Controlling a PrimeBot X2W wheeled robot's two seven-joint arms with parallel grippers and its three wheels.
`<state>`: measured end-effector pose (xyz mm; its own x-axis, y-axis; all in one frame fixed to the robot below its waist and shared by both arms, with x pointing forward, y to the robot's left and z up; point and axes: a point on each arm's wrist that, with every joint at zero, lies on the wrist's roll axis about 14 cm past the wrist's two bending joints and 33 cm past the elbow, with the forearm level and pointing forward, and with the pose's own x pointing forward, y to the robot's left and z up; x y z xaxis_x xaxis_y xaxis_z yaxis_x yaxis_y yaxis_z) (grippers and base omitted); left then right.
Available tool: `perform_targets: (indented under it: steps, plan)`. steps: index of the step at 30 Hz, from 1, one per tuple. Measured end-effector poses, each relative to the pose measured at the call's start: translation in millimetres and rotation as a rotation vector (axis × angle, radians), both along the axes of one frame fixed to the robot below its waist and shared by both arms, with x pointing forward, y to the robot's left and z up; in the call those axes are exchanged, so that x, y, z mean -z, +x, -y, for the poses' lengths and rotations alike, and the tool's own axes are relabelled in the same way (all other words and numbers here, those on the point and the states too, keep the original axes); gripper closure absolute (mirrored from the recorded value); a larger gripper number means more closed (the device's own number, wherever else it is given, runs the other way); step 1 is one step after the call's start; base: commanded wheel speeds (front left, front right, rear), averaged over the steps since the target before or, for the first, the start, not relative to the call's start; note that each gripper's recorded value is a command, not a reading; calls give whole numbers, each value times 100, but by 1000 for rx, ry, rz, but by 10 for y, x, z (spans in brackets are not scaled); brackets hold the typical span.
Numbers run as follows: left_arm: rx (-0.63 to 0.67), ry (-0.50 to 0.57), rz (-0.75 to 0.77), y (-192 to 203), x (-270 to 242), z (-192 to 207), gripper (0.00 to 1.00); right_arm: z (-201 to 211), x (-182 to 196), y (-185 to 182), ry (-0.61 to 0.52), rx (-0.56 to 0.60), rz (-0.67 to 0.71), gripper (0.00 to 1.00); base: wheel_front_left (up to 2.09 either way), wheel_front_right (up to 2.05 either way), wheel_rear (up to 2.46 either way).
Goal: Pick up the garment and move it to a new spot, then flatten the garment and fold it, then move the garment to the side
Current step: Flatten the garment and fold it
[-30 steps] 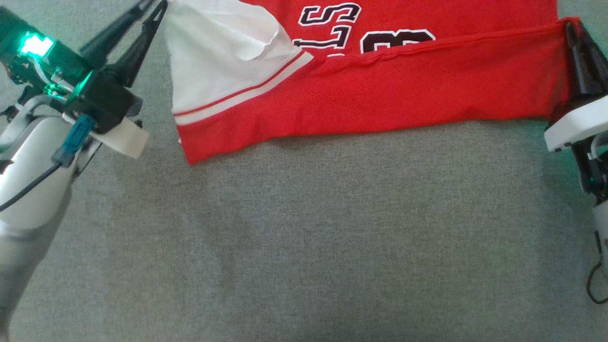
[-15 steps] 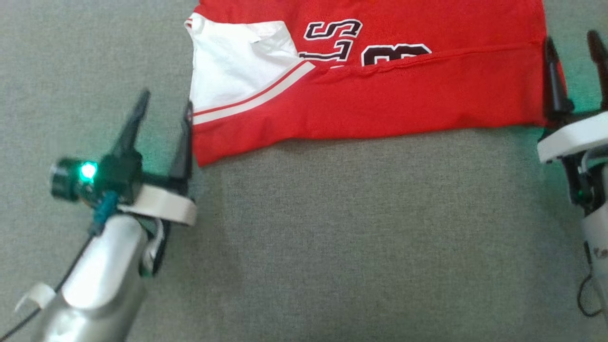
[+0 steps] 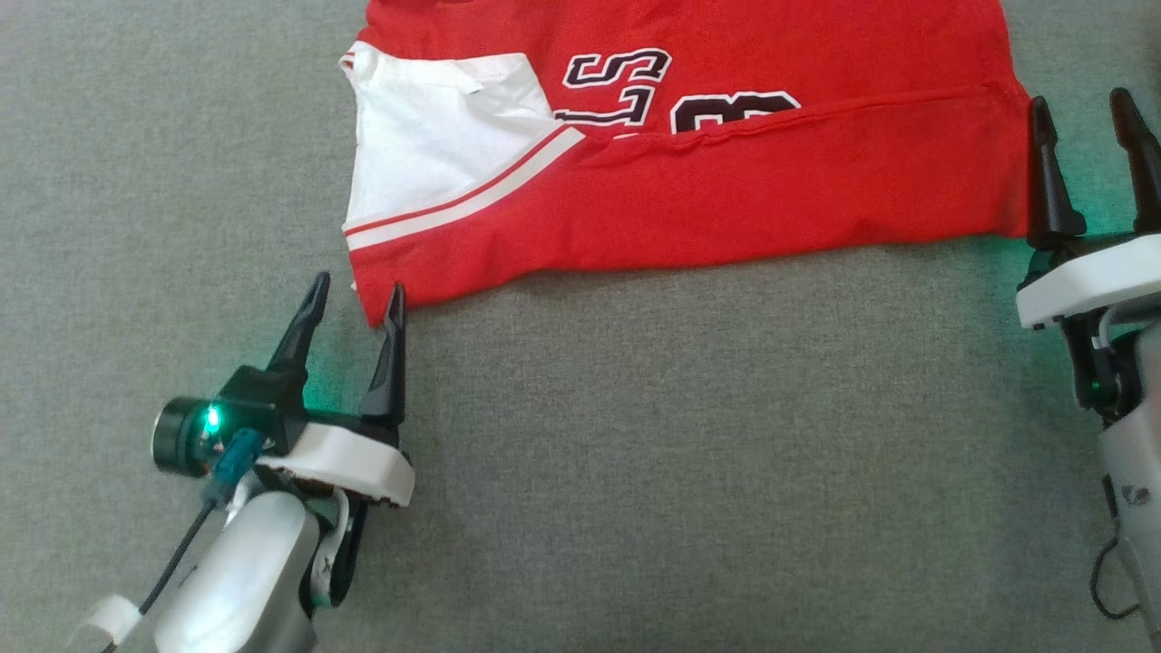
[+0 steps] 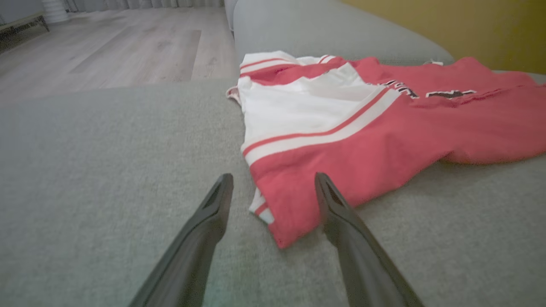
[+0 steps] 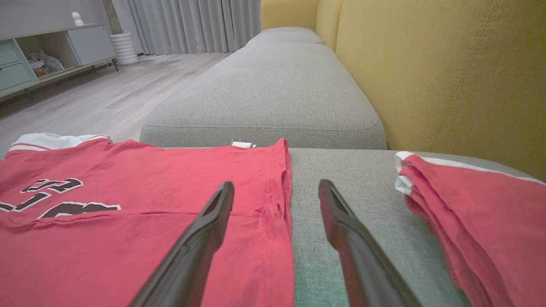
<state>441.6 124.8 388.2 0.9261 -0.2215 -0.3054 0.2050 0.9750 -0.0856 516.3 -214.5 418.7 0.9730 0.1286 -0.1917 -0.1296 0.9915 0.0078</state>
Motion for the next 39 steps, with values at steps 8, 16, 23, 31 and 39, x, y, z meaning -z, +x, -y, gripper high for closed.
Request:
perform_targets:
  steps: [8,16,23,31,39]
  plan:
    - [-14,-5,-162,-118,334,-20,18,48,71,-30,7,17,-13,0,0,0,0]
    - [13,-24,-160,-101,298,50,100,63,165,-86,21,29,-46,0,0,0,0]
    - [-13,1,-92,-73,165,-81,100,-3,434,-273,45,22,-161,0,0,0,0]
    - [-25,26,-31,-9,23,-166,100,-50,628,-410,66,17,-276,96,0,0,0]
    - [-10,18,0,-67,-102,-125,100,-18,559,-612,78,19,-275,100,0,0,0]
